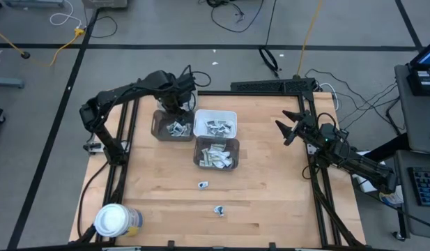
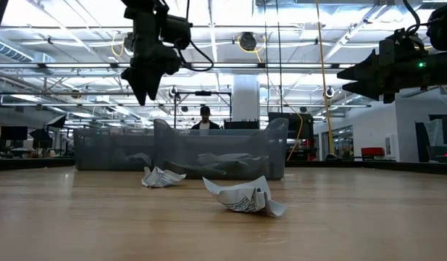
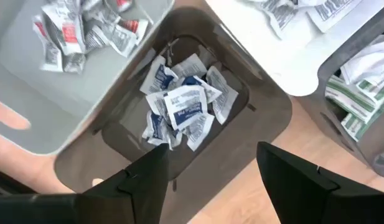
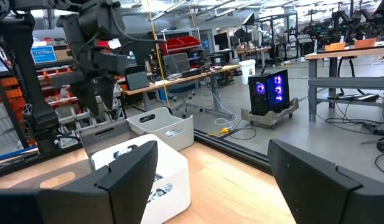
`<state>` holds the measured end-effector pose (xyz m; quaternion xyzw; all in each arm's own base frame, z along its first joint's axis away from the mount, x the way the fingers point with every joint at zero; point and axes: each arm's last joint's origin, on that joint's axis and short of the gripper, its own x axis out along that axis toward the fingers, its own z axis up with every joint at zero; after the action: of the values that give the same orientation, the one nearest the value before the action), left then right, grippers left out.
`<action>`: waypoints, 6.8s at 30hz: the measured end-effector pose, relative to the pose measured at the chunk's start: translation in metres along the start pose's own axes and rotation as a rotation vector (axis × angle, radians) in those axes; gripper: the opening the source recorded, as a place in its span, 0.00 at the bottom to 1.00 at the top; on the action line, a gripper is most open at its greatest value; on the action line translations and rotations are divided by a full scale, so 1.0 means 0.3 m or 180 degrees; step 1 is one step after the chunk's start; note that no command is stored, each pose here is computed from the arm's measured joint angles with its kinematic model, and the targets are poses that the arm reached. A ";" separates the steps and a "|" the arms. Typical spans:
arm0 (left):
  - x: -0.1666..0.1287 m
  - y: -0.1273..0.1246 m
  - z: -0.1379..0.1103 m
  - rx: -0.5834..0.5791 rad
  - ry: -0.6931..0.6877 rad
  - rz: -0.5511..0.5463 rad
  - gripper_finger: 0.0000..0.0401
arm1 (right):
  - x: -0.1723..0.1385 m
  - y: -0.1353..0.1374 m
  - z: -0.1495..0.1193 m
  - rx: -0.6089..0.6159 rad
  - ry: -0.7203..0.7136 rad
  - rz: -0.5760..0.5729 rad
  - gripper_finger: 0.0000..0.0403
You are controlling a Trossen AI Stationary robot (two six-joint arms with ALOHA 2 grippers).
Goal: Pick & Place First Aid Supplies
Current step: Put the blue alcohol pad into the left black bin
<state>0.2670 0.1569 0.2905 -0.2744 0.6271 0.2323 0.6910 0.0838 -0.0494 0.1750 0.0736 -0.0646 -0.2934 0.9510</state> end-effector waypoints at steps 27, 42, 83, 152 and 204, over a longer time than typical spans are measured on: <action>0.024 -0.569 -0.296 0.1357 -0.0052 -0.0196 0.63 | 0.000 0.000 -0.001 0.0000 0.0002 -0.0001 0.74; 0.100 -0.770 -0.304 0.1588 0.0481 -0.0230 0.63 | 0.000 0.000 0.000 0.0000 0.0002 -0.0001 0.74; 0.551 -0.939 -0.245 0.1483 0.0617 0.0228 0.62 | 0.000 0.000 0.000 0.0000 0.0002 -0.0001 0.74; 0.048 -0.315 0.071 0.0449 0.0623 -0.0174 0.00 | 0.000 0.000 0.000 0.0000 0.0002 0.0000 0.74; 0.333 -0.010 0.129 -0.0094 0.0491 0.0098 0.53 | 0.000 0.000 0.000 0.0000 0.0000 -0.0001 0.74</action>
<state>0.3082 0.1783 0.1940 -0.2920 0.6791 0.2302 0.6329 0.0838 -0.0495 0.1750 0.0736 -0.0645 -0.2935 0.9509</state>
